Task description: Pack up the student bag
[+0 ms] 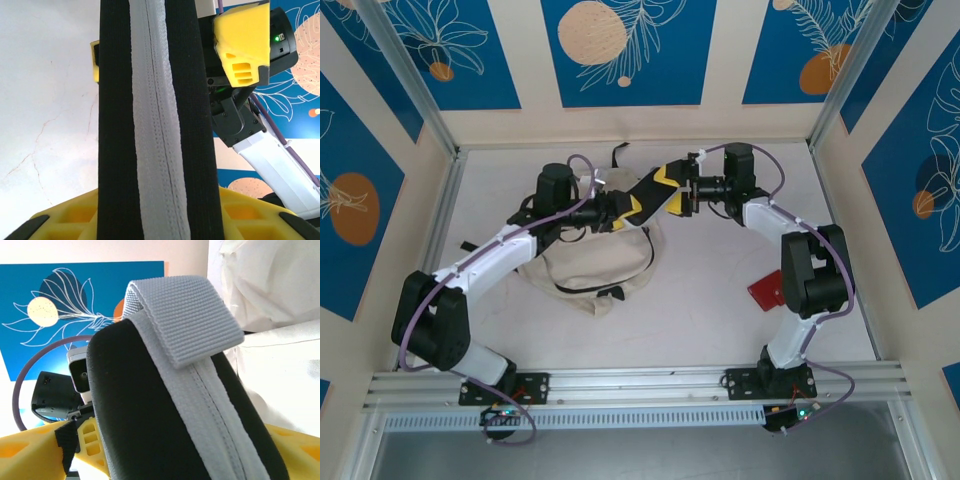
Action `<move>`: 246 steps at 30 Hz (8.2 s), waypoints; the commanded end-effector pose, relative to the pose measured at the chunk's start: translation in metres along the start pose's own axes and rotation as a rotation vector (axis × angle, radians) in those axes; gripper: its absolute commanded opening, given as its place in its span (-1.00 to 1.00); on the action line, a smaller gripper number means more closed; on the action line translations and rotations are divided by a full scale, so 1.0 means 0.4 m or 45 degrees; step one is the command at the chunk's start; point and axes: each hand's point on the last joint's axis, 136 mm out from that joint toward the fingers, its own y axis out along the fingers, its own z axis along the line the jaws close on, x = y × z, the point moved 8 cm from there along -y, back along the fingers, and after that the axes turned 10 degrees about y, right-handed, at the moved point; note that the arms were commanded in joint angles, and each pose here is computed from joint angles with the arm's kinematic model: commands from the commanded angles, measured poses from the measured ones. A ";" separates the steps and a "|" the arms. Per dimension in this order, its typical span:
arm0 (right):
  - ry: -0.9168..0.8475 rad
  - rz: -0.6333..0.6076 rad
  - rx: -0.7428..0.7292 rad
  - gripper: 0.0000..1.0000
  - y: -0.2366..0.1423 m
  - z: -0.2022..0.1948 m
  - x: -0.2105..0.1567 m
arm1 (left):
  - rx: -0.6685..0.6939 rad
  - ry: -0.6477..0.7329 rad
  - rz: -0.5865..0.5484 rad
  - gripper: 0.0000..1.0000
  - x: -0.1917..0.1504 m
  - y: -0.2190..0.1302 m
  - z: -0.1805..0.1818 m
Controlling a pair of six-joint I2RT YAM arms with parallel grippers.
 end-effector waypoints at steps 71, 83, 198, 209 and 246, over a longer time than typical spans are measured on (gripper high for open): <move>0.064 -0.357 -0.357 -0.20 -0.099 -0.141 -0.068 | 1.214 -0.202 -0.126 -0.97 0.193 -0.031 0.323; 0.098 -0.501 -0.401 -0.21 0.015 -0.146 -0.084 | 1.018 -0.164 -0.217 -1.00 0.130 -0.077 0.215; -0.024 -1.053 -0.442 -0.29 -0.130 -0.178 -0.048 | 1.122 -0.160 -0.220 -0.34 0.142 0.142 0.248; -0.030 -1.105 -0.394 -0.29 -0.084 -0.169 -0.033 | 1.044 -0.088 -0.253 -0.99 0.150 0.109 0.167; 0.121 -1.248 -0.167 -0.24 0.108 -0.210 0.015 | 0.902 -0.179 -0.276 -1.00 0.155 0.081 0.169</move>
